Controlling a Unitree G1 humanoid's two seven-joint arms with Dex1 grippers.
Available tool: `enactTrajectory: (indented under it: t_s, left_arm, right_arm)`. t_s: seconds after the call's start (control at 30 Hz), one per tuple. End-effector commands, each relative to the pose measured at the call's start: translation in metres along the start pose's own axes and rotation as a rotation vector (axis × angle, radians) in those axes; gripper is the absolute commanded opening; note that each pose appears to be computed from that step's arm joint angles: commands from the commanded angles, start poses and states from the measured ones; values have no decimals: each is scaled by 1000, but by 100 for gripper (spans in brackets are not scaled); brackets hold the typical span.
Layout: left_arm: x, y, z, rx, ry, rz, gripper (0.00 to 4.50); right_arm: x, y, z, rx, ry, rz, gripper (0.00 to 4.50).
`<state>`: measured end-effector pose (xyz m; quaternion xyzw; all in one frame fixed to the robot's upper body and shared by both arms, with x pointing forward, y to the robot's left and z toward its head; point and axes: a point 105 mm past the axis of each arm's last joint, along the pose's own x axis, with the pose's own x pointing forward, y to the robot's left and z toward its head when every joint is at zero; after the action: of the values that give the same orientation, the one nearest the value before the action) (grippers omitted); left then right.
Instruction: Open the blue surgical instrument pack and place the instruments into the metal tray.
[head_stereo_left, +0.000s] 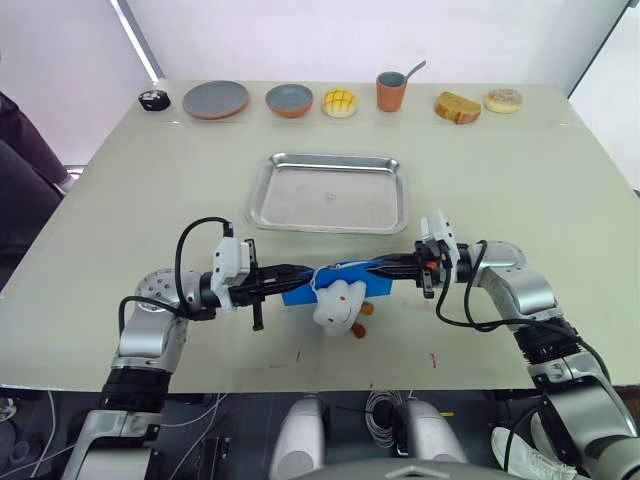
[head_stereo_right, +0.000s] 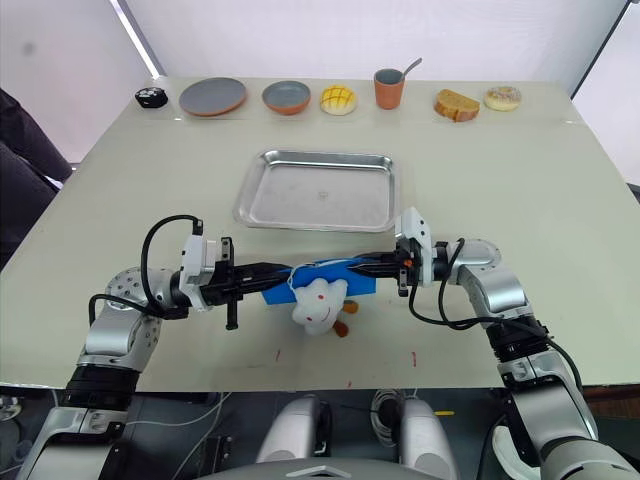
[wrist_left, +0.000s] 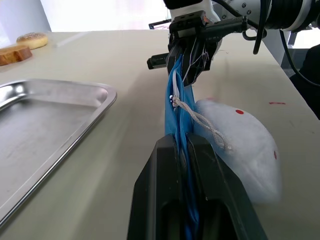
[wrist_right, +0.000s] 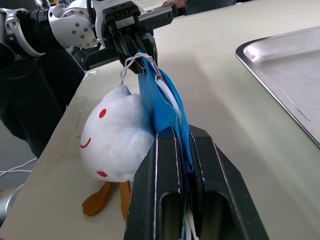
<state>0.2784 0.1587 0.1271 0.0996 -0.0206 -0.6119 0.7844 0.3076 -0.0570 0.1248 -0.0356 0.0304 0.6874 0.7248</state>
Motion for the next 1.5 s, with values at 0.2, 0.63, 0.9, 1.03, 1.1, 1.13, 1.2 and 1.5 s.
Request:
enactTrajectory:
  t_s: [0.2, 0.63, 0.9, 1.03, 1.1, 1.13, 1.2, 1.5]
  left_arm:
    - [-36, 1, 30, -96, -46, 69, 431]
    - [-92, -24, 48, -248, 29, 141, 442]
    - [-60, -39, 19, -283, 87, 126, 442]
    - [-46, -41, 5, -342, 72, 125, 442]
    - [-36, -40, 0, -361, 68, 127, 442]
    - [-29, -41, -2, -362, 67, 118, 442]
    - [-18, -41, -6, -372, 74, 106, 442]
    - [28, -37, -27, -348, 91, 99, 393]
  right_arm:
    - [-8, -4, 14, -54, -19, -29, 0]
    - [-21, -16, 16, -72, -13, -84, 0]
    - [-20, -22, 14, -80, -7, -107, 0]
    - [-18, -22, 13, -80, -5, -110, 0]
    - [-17, -21, 12, -80, -4, -109, 0]
    - [-17, -20, 12, -80, -4, -108, 0]
    - [-16, -19, 12, -81, -3, -106, 0]
    - [-14, -15, 12, -86, 0, -96, 0]
